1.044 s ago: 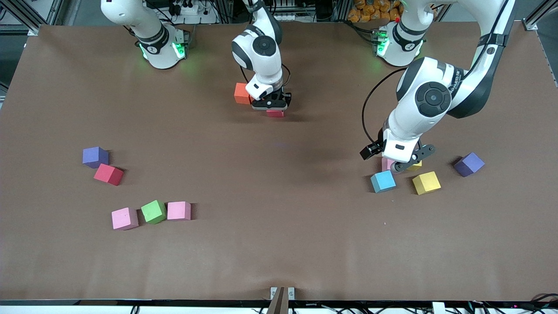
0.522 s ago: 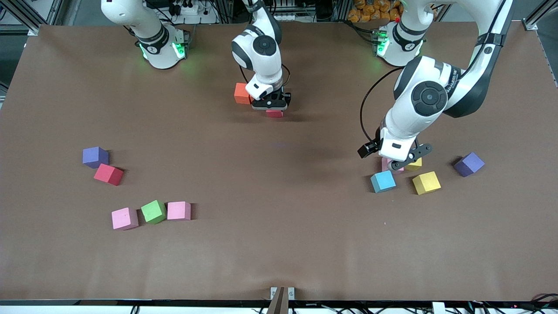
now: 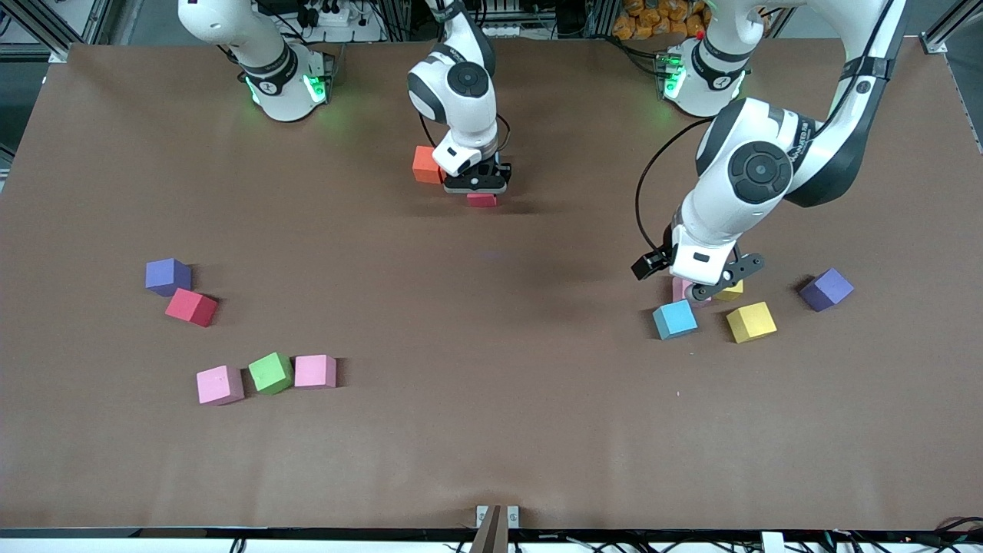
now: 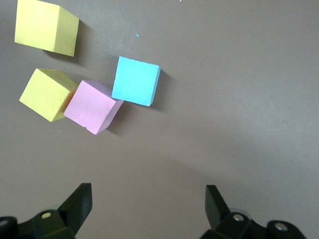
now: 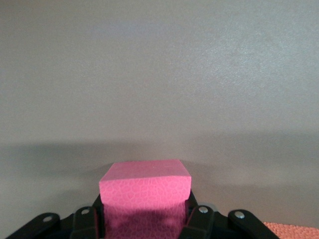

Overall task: Form number 2 with 11 blocks
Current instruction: 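Open the right gripper while the left gripper grasps the cyan cube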

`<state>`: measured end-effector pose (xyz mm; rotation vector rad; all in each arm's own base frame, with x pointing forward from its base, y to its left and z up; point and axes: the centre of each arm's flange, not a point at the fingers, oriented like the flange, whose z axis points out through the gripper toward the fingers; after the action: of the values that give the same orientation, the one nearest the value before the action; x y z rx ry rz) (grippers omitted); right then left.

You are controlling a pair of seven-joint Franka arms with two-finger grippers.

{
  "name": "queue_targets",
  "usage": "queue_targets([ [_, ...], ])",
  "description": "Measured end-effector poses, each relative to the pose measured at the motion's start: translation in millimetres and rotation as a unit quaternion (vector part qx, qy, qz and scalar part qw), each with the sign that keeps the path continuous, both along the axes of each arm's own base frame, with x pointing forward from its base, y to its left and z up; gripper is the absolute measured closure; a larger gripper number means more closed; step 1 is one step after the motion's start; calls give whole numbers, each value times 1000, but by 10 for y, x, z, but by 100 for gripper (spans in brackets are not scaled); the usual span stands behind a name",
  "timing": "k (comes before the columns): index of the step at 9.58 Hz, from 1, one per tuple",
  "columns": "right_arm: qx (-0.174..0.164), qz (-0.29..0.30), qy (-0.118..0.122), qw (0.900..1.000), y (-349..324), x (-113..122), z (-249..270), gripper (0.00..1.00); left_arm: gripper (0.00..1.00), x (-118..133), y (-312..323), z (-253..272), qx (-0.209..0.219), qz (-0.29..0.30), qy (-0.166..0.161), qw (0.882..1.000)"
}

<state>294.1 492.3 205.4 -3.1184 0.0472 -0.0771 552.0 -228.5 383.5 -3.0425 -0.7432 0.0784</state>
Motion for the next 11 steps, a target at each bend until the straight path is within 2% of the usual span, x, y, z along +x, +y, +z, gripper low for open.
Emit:
queue_targets([
  [3, -2, -8, 1, 1000, -10, 8, -2, 41, 0, 110, 177, 69, 17, -45, -16, 999],
  [5, -8, -11, 3, 1000, -56, 19, -44, 31, 0, 243, 526, 18, 19, -76, -11, 997],
  [6, -10, -14, 3, 1000, -72, 27, -54, 21, 0, 297, 627, -67, 17, -81, -4, 997],
  [7, -10, -16, 3, 1000, -81, 40, -54, 4, 0, 337, 663, -192, 21, -88, 3, 996],
  [9, -10, -24, 3, 1000, -97, 104, -8, 0, 0, 404, 714, -439, 42, -105, 11, 994],
  [11, -10, -36, 18, 999, -91, 225, 181, 0, 0, 481, 777, -603, 44, -111, 5, 993],
])
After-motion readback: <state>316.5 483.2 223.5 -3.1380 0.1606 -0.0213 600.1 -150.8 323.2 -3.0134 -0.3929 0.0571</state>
